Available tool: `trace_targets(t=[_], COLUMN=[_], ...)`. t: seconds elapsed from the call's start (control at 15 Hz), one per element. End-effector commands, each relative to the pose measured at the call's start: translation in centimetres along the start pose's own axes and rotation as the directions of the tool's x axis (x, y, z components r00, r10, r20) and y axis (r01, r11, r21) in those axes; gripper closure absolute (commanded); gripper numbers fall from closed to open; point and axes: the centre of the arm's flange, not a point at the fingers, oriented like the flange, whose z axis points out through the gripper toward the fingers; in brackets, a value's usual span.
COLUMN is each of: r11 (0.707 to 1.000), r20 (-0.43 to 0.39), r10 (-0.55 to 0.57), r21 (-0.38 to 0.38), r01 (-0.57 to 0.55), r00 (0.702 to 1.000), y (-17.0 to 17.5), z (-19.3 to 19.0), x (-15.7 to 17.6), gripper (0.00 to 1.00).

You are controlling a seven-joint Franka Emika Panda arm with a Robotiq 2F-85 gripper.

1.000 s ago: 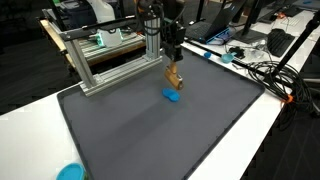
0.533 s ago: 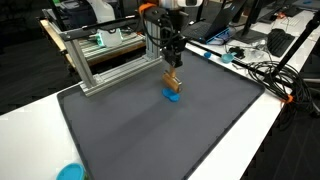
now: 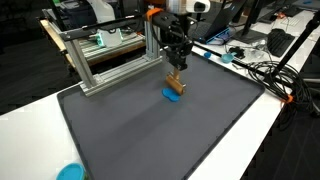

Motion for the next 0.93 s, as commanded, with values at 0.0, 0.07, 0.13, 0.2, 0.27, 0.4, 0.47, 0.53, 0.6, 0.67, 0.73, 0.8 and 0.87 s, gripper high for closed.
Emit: trace_targets(t=[0.0,0.07,0.13,0.2,0.27,0.4,0.47,0.53,0.6,0.67,0.73,0.8,0.87], r11=[0.999,0.998,0.999,0.999,0.998,0.997,0.998,0.998,0.997,0.997,0.997,0.997,0.997], r20=[0.047,0.036,0.027,0.03,0.03,0.014,0.016,0.018,0.022,0.026,0.027,0.03,0.032], r10=[-0.028,-0.015,-0.008,-0.005,-0.002,0.022,0.037,0.044,0.048,0.048,0.048,0.053,0.054], r21=[0.048,0.069,0.043,0.053,0.056,0.069,0.055,0.05,0.051,0.055,0.053,0.055,0.057], r01=[0.026,0.012,0.007,0.003,0.001,-0.023,-0.037,-0.045,-0.049,-0.049,-0.05,-0.054,-0.056], r00=[0.999,0.999,1.0,1.0,1.0,1.0,0.999,0.999,0.999,0.999,0.998,0.998,0.998], y=[3.9,4.0,1.7,2.1,2.4,3.0,3.3,3.4,3.5,3.5,3.5,3.5,3.5], z=[-1.7,-2.0,-1.0,-1.2,-1.3,-0.7,-0.4,-0.2,0.1,0.3,0.6,0.9,1.1], x=[-0.3,-0.5,-0.3,-0.5,-0.6,-0.5,-0.7,-0.8,-0.9,-1.0,-1.0,-1.0,-1.0], gripper=[0.78,0.78,0.53,0.53,0.78,0.78,0.78,0.78,0.78,0.78,0.78,0.78,0.78])
